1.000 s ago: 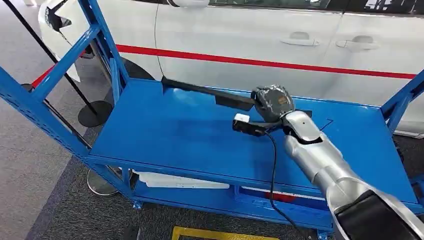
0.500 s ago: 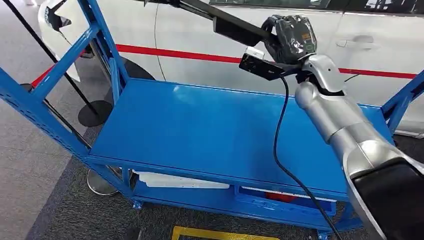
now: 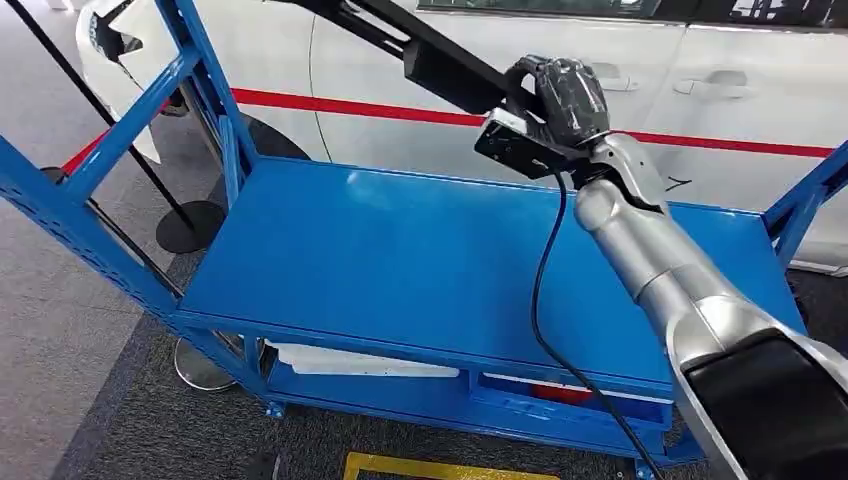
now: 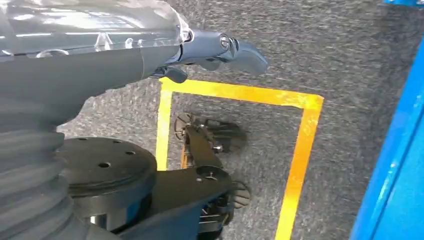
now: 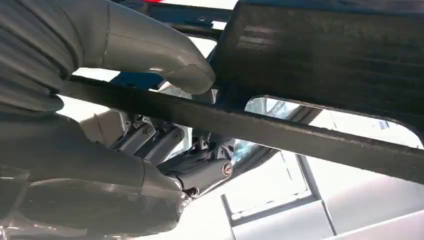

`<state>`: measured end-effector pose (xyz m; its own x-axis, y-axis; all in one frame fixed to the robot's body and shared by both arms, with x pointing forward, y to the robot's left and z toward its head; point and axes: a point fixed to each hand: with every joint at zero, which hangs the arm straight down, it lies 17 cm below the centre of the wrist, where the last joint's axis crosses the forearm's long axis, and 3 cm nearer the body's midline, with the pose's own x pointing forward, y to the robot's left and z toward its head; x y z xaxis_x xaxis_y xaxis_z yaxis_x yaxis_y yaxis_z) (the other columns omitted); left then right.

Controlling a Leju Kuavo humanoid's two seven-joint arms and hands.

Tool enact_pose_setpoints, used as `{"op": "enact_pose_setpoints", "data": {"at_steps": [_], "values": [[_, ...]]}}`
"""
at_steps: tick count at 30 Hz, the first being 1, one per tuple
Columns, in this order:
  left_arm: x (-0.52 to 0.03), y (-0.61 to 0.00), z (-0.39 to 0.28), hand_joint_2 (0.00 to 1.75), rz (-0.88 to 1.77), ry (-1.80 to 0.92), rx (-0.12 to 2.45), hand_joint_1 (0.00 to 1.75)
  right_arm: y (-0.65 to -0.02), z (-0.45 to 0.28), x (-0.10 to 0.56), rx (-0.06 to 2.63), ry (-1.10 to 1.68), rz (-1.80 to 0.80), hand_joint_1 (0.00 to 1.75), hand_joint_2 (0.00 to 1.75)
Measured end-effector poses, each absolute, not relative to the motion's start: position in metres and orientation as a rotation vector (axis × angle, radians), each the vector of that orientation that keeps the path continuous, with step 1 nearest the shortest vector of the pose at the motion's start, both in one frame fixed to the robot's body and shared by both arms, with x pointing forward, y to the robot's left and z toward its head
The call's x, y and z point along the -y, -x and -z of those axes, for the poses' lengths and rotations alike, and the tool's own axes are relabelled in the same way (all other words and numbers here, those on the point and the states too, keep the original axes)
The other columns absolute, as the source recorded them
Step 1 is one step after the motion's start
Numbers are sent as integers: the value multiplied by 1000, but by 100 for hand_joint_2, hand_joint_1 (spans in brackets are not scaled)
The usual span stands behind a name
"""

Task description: Take the parts from the cabinet and place them on the table.

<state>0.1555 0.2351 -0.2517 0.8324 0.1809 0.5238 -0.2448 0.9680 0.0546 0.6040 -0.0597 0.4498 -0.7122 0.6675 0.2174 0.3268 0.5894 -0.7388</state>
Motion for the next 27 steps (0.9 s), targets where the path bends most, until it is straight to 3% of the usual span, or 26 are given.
{"op": "enact_pose_setpoints", "data": {"at_steps": [15, 27], "values": [[-232, -156, 252, 175, -207, -95, 533, 0, -607, -418, 77, 2297, 800, -912, 175, 175], [-229, -154, 254, 175, -156, -98, 519, 0, -597, -456, 92, 2411, 762, -771, 175, 175]]}}
